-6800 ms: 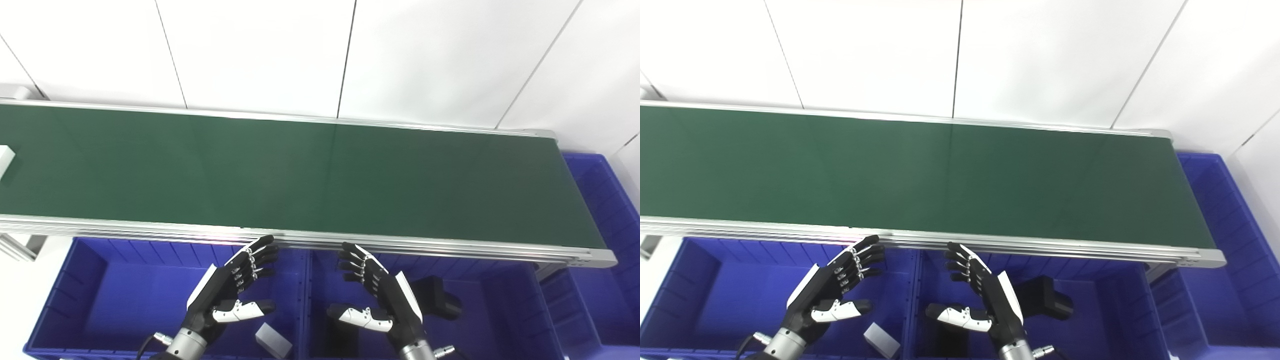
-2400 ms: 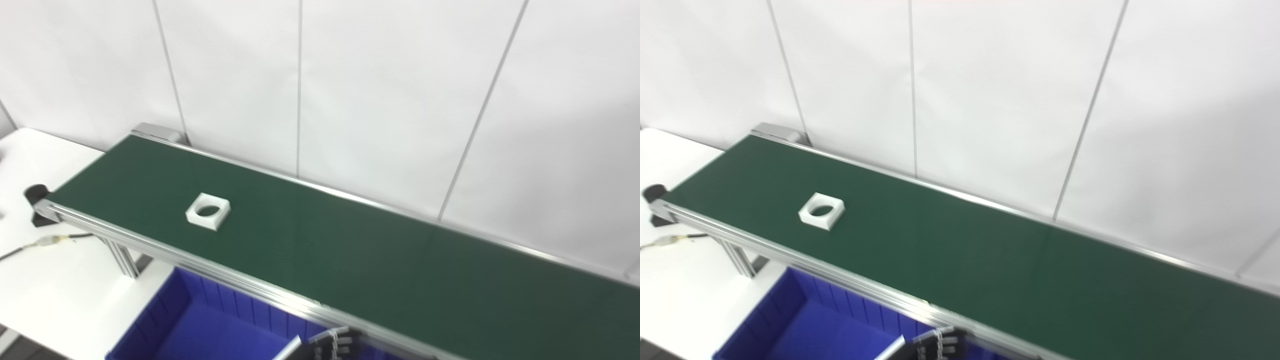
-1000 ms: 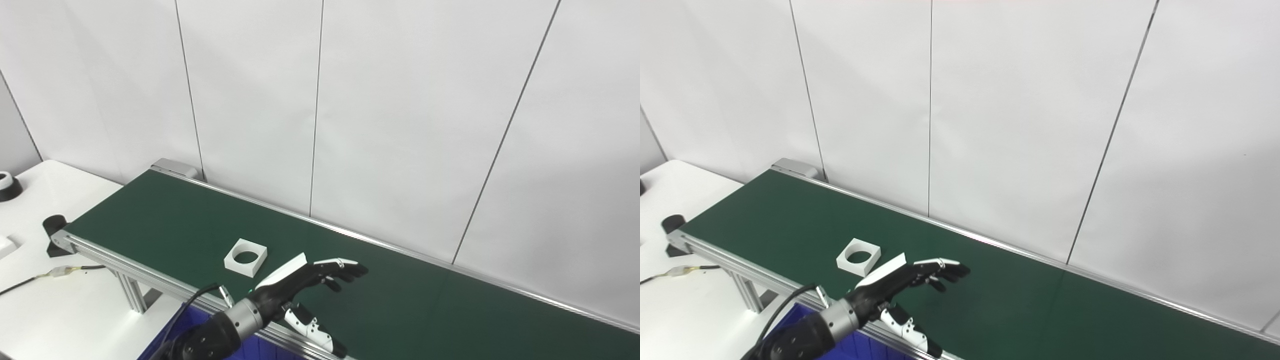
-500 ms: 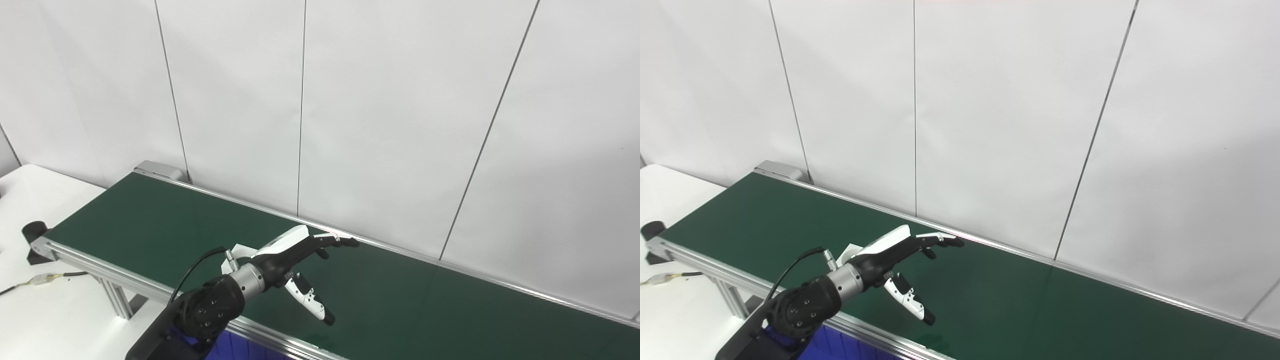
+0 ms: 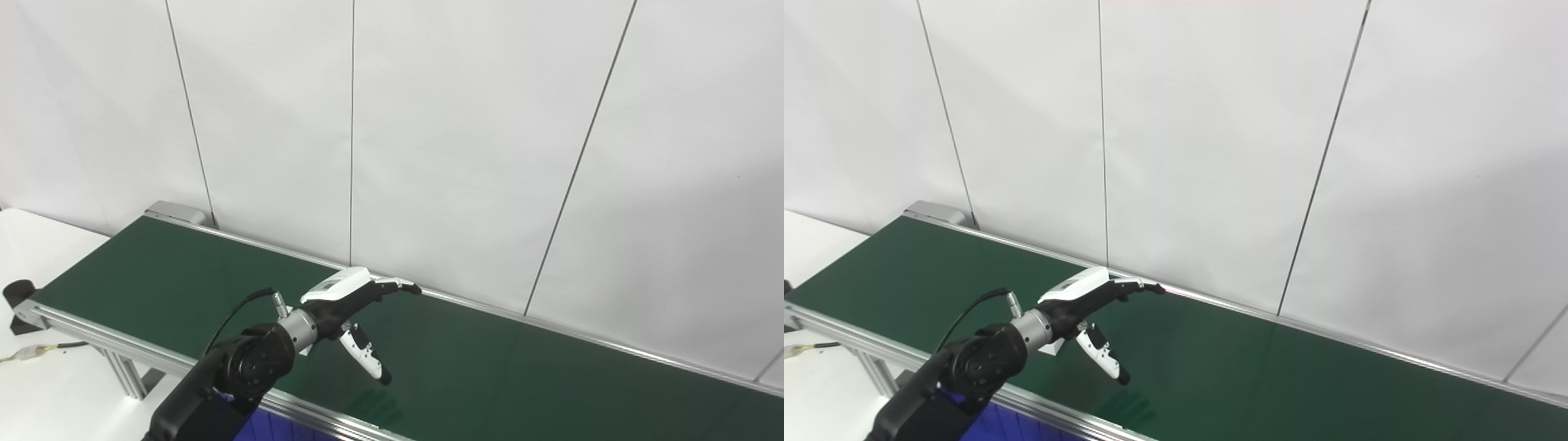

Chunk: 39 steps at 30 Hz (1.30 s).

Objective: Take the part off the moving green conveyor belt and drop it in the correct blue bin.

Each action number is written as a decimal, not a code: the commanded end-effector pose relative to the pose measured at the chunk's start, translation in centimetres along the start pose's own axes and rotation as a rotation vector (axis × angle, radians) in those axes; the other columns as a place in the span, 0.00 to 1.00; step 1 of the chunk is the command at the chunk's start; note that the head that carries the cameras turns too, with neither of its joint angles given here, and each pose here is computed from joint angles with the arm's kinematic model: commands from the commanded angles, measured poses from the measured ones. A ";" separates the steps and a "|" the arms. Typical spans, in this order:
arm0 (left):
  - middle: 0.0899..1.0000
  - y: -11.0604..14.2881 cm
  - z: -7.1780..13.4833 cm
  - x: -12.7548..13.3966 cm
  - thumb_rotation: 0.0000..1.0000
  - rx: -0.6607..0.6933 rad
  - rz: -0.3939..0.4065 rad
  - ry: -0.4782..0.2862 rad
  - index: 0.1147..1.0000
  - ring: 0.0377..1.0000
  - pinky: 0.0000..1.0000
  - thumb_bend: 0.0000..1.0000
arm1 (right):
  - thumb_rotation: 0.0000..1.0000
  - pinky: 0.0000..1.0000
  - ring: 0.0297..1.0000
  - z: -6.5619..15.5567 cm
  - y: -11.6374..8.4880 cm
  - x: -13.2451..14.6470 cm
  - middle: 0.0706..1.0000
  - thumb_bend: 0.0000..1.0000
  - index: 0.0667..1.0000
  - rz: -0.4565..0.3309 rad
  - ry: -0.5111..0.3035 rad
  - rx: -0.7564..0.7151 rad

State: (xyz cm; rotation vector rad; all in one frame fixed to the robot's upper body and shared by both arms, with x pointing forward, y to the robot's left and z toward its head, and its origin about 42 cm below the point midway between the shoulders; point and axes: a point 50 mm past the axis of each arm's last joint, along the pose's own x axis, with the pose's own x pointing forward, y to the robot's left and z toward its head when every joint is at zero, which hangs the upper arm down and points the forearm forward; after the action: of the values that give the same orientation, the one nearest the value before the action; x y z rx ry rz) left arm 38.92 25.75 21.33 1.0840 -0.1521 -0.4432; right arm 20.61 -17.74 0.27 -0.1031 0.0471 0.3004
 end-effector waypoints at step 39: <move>0.91 -0.4 -5.8 1.4 0.00 0.199 -0.088 0.217 0.87 0.92 0.88 0.94 | 0.32 0.73 0.79 1.7 -0.4 -0.4 0.83 0.81 0.89 -0.007 -0.083 -0.001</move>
State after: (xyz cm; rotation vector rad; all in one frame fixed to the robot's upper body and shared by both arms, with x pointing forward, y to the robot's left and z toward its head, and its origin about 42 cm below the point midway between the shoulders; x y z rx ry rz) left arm 40.91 29.75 16.28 1.3108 0.0960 -0.4465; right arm 19.95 -18.07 0.86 -0.1055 0.0293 0.3008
